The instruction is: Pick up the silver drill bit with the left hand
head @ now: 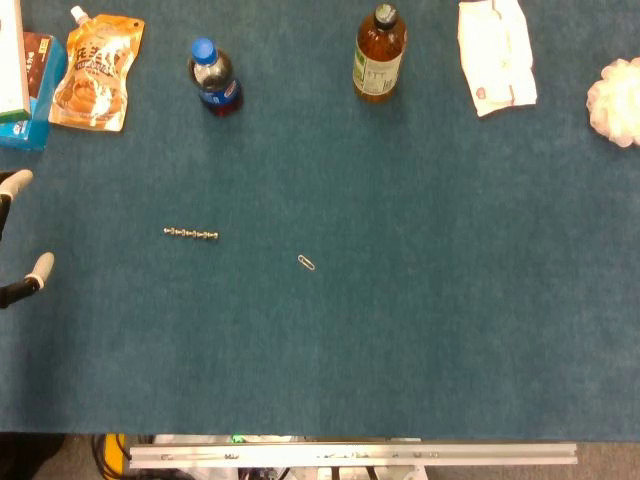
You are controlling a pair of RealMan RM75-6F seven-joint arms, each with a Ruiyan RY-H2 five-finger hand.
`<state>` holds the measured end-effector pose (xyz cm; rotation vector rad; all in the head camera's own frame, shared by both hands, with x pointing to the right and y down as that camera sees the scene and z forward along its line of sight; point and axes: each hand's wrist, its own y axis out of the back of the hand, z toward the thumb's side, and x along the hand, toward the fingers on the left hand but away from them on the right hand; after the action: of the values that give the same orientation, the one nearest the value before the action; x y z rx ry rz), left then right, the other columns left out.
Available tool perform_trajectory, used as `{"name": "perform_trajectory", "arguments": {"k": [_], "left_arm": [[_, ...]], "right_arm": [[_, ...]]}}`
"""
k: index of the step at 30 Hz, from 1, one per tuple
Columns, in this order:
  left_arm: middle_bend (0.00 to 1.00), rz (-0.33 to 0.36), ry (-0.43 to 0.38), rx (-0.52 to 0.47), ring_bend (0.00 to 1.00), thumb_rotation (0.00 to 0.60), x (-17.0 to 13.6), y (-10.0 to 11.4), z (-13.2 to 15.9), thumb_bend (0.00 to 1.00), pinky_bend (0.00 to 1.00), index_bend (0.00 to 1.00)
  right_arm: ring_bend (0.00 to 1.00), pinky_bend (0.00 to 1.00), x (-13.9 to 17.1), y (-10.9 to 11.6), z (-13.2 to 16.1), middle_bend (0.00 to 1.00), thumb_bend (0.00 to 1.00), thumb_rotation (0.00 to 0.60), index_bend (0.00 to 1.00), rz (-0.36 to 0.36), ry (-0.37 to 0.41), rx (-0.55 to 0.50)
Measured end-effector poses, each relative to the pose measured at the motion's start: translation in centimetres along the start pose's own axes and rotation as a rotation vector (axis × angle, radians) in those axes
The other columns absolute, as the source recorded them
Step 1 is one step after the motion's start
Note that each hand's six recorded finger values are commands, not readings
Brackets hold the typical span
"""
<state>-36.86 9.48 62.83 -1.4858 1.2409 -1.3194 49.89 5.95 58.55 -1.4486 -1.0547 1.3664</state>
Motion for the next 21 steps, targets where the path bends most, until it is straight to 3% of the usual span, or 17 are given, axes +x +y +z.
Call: {"name": "perform_trajectory", "arguments": {"k": [12, 17, 21], "left_arm": [[0.23, 0.0, -0.021, 0.028, 0.24, 0.6, 0.8, 0.4, -0.3, 0.22, 0.27, 0.18], [0.4, -0.035, -0.055, 0.046, 0.42, 0.6, 2.0, -0.1, 0.0, 0.22, 0.46, 0.23], [0.65, -0.089, -0.095, 0.061, 0.66, 0.6, 3.1, -1.2, 0.7, 0.22, 0.76, 0.27]], "right_arm": [[0.35, 0.39, -1.1, 2.1, 1.7, 0.38, 0.01, 0.6, 0.24, -0.081, 0.077, -0.015], [0.36, 0.39, -1.8, 3.1, 2.6, 0.39, 0.02, 0.6, 0.24, -0.116, 0.106, -0.009], [0.38, 0.39, -2.2, 3.9, 3.1, 0.4, 0.02, 0.6, 0.24, -0.141, 0.123, 0.002]]}}
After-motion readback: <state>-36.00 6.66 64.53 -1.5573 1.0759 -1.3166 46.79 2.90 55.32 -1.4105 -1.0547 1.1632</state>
